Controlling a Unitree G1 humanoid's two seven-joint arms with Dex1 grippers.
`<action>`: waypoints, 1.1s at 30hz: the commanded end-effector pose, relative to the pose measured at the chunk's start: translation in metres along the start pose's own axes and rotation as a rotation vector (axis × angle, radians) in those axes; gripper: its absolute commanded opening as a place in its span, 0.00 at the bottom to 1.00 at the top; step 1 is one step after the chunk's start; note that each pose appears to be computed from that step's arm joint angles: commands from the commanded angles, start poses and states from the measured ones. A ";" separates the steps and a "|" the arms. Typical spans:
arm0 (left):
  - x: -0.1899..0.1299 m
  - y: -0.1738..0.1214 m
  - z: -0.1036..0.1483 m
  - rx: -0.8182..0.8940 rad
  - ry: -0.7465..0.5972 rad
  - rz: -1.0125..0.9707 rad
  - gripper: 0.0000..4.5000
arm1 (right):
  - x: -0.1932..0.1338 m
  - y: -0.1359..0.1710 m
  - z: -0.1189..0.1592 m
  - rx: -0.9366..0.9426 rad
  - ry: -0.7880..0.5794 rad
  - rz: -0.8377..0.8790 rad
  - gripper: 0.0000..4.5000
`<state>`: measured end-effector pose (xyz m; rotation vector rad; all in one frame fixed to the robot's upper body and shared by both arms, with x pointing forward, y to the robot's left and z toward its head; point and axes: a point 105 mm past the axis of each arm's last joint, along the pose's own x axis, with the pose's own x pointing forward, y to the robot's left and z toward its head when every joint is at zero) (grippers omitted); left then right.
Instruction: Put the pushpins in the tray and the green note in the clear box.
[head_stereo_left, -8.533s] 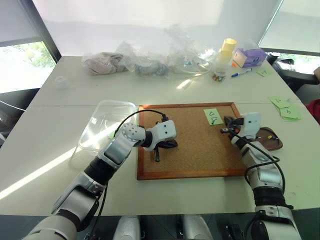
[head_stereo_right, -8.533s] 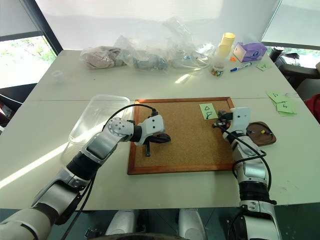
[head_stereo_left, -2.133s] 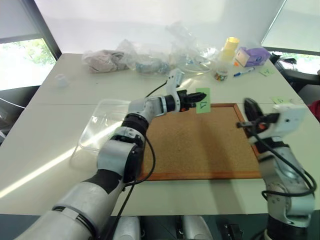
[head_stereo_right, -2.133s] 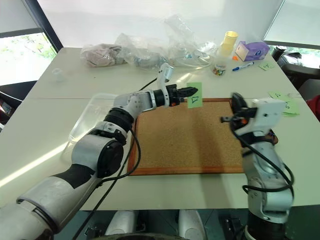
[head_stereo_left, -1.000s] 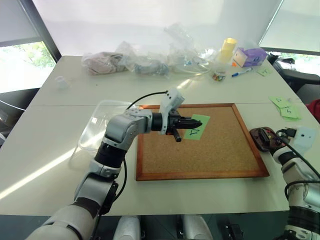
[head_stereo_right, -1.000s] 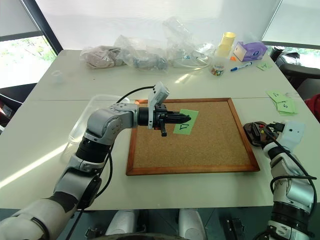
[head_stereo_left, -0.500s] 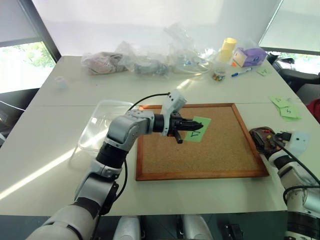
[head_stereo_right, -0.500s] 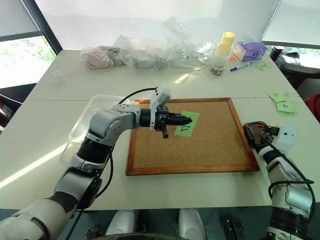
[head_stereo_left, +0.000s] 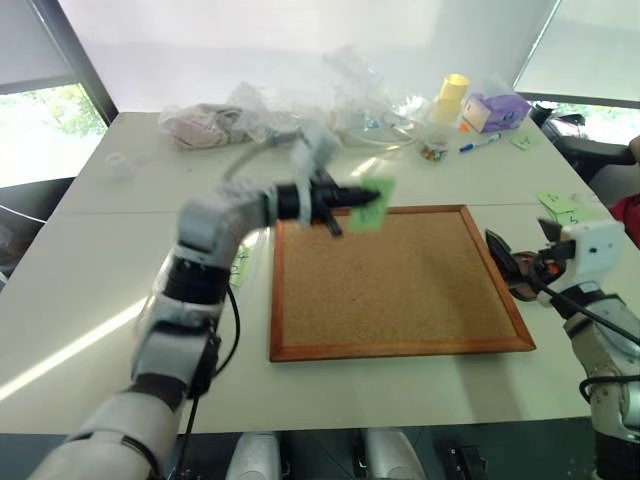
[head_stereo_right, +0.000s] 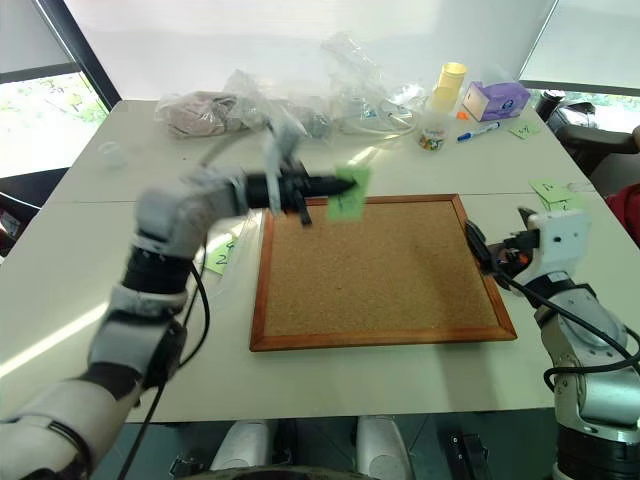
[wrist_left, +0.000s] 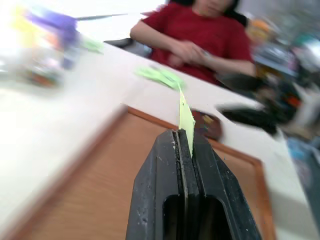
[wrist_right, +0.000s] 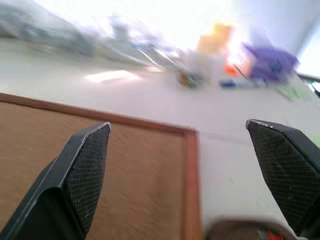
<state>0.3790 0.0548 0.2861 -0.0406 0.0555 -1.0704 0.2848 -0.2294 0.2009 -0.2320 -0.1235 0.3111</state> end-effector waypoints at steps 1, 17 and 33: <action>-0.048 0.048 0.006 -0.039 0.069 0.242 0.00 | 0.002 0.049 0.021 0.038 -0.016 0.235 0.99; -0.135 0.057 -0.090 -0.217 0.464 0.325 0.44 | 0.006 0.108 -0.008 0.161 0.072 0.429 1.00; -0.081 -0.013 -0.041 0.099 0.195 -0.052 0.85 | -0.024 0.034 -0.028 0.263 0.070 0.078 1.00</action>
